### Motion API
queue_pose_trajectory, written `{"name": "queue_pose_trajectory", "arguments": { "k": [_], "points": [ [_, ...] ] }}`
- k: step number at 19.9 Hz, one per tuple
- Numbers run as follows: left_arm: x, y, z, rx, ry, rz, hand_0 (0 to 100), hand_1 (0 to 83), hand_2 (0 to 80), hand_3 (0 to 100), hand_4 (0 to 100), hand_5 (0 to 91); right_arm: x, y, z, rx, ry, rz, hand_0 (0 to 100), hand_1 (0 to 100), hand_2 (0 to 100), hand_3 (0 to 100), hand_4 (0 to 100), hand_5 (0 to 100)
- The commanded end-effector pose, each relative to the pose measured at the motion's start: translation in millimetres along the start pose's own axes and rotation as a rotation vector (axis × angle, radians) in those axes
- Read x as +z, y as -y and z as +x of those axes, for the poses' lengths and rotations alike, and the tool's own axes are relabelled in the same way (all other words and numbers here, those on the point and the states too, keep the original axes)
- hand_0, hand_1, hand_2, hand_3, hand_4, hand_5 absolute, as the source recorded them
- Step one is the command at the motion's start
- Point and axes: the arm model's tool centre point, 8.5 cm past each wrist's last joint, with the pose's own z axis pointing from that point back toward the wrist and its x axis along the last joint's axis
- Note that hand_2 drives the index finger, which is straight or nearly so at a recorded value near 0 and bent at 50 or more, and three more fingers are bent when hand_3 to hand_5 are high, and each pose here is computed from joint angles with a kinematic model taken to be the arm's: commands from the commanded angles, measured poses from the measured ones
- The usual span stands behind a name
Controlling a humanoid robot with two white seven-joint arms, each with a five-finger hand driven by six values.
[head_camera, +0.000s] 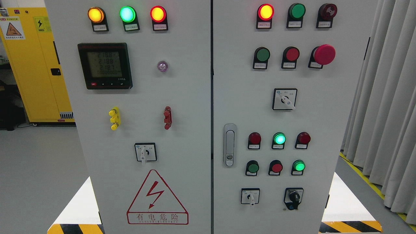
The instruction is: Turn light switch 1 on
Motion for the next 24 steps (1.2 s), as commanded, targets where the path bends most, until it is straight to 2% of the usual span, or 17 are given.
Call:
{"name": "queue_pose_trajectory", "arguments": {
  "k": [1, 3, 5, 6, 7, 8, 9, 10, 13, 24],
  "points": [
    [19.4, -18.1, 166.5, -0.04, 0.492, 0.04, 38, 44.4, 26.0, 48, 54, 43.4, 0.0, 0.3, -0.8, -0.028, -0.008, -0.003, 0, 50, 4, 0, 0, 0],
    [29.4, -19.2, 190.2, -0.051, 0.567, 0.067, 38, 45.5, 27.0, 49, 55, 44.1, 0.0, 0.3, -0.8, -0.028, -0.008, -0.003, 0, 50, 4, 0, 0, 0],
    [38.5, -20.8, 203.2, -0.044, 0.612, 0.099, 39, 48.2, 32.3, 53, 59, 42.8, 0.0, 0.1, -0.8, -0.028, -0.008, -0.002, 0, 50, 4, 0, 0, 0],
    [42.5, -19.4, 211.3, -0.041, 0.64, 0.1, 39, 51.1, 37.1, 59, 63, 47.3, 0.0, 0.3, -0.8, -0.028, -0.008, -0.003, 0, 50, 4, 0, 0, 0],
    [46.3, -17.5, 218.7, -0.04, 0.664, 0.095, 37, 53.3, 41.6, 63, 68, 55.7, 0.0, 0.2, -0.8, -0.028, -0.008, -0.002, 0, 50, 4, 0, 0, 0],
    [49.0, -14.7, 223.7, -0.037, 0.681, 0.087, 35, 54.2, 43.4, 65, 70, 58.5, 0.0, 0.1, -0.8, -0.028, -0.008, -0.002, 0, 50, 4, 0, 0, 0],
    [52.6, -13.0, 229.7, -0.033, 0.703, 0.081, 28, 58.0, 47.4, 72, 74, 68.2, 0.0, 0.1, -0.8, -0.028, -0.008, -0.002, 0, 50, 4, 0, 0, 0],
    [57.1, -10.6, 236.9, -0.028, 0.733, 0.079, 23, 59.9, 49.5, 74, 76, 73.2, 0.0, 0.1, -0.8, -0.028, -0.008, -0.002, 0, 50, 4, 0, 0, 0],
    [69.8, -1.9, 254.3, -0.014, 0.819, 0.069, 15, 65.1, 54.9, 83, 81, 76.5, 0.0, 0.3, -0.8, -0.028, -0.008, -0.003, 0, 50, 4, 0, 0, 0],
    [85.1, 13.3, 314.6, 0.072, 0.991, 0.084, 9, 67.3, 56.2, 84, 81, 77.8, 0.0, 0.3, -0.8, -0.028, -0.008, -0.003, 0, 50, 4, 0, 0, 0]
  ]
}}
